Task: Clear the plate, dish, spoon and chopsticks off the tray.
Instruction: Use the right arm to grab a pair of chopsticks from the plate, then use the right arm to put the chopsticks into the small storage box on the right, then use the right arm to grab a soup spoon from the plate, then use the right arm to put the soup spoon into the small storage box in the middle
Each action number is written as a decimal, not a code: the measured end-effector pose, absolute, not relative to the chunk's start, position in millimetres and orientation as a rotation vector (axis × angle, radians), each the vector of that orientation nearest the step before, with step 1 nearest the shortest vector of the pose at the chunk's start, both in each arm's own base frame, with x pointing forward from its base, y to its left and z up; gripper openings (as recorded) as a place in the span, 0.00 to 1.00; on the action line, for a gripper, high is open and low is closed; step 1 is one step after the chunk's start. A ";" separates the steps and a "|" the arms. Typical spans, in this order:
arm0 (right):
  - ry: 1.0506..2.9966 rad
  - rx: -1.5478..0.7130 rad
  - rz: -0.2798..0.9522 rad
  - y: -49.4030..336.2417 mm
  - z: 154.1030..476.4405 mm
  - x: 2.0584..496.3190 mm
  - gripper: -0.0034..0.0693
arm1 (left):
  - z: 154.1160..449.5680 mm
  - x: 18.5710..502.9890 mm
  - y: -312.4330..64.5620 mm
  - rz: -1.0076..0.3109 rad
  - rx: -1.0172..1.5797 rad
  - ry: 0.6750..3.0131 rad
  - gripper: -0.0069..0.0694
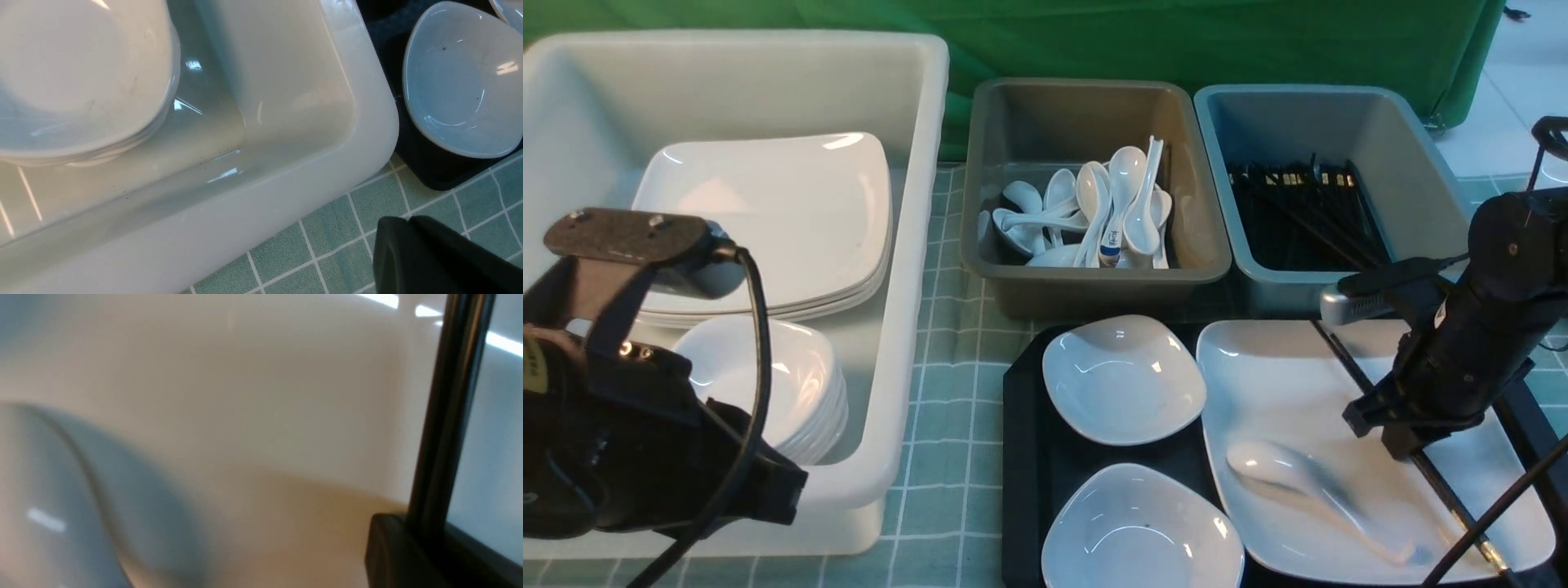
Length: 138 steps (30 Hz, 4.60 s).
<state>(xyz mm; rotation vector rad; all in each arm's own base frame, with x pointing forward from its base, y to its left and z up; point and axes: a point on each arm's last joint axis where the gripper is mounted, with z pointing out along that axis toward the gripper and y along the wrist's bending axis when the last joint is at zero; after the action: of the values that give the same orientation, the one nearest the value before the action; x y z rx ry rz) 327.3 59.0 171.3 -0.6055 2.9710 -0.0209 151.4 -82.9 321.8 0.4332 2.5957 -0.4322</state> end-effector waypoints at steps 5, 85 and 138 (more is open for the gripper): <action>2.967 -0.616 -0.024 56.5 198.8 314.5 0.15 | 322.3 152.4 -83.1 -0.433 0.429 2.583 0.09; 2.842 -0.802 0.102 90.4 240.7 208.4 0.54 | 322.5 148.0 -87.6 -0.525 0.413 2.615 0.10; 2.459 -0.539 0.238 221.5 282.3 469.9 0.60 | 321.7 146.1 -87.6 -0.523 0.450 2.628 0.10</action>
<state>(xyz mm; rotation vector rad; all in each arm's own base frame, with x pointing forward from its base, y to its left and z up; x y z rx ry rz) 469.9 221.5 282.3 -0.5394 2.4589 0.2379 146.1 -87.6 321.7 0.4502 2.6276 -0.5234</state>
